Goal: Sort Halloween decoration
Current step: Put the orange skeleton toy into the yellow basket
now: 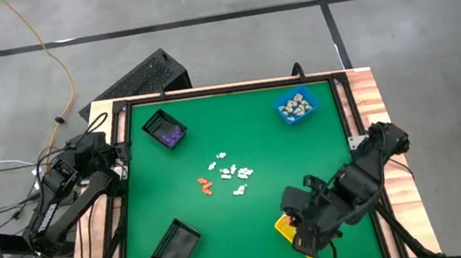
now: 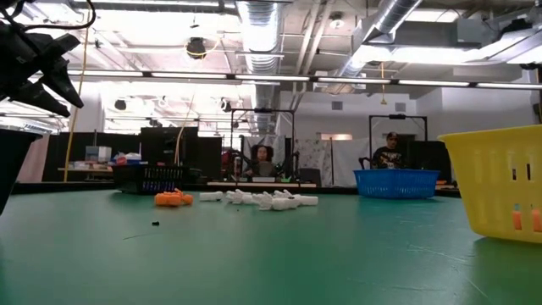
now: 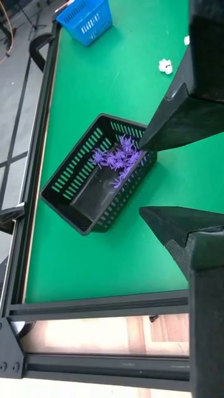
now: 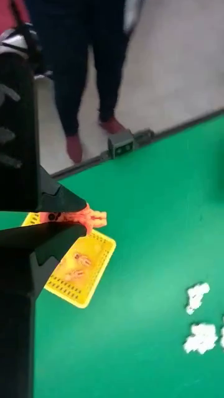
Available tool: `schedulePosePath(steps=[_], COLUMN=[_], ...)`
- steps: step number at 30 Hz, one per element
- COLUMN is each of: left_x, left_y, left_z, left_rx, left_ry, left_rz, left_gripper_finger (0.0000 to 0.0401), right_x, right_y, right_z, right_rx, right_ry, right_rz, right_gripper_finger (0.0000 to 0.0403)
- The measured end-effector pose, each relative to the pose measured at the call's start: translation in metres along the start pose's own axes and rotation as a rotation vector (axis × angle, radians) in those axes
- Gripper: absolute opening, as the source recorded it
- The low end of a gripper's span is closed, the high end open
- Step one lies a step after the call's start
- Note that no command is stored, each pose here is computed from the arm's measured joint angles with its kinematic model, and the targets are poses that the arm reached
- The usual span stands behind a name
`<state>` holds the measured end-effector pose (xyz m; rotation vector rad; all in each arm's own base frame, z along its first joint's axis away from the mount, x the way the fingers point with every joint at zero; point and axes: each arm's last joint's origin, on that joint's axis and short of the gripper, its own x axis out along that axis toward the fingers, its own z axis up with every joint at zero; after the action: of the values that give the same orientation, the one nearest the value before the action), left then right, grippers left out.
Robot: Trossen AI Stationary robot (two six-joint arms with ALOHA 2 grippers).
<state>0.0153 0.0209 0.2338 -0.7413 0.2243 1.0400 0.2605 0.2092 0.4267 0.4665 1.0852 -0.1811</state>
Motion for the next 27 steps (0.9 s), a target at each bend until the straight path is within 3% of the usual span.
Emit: schedulePosePath(steps=[5, 15, 27], left_x=[0.0, 0.0, 0.0], left_y=[0.0, 0.001, 0.001], left_z=[0.0, 0.0, 0.001], left_rx=[-0.013, -0.016, -0.041], left_ry=[-0.009, -0.012, -0.03], left_rz=[0.014, 0.018, 0.043], left_gripper_finger=[0.0143, 0.0143, 0.0143], right_x=[0.012, 0.034, 0.111], right_y=[-0.002, -0.024, -0.028], right_z=[-0.03, -0.086, -0.111], right_rx=[0.1, 0.233, 0.242], right_ry=[0.05, -0.029, -0.064], right_rz=[-0.076, -0.224, -0.16], right_gripper_finger=[0.0034, 0.0034, 0.0033])
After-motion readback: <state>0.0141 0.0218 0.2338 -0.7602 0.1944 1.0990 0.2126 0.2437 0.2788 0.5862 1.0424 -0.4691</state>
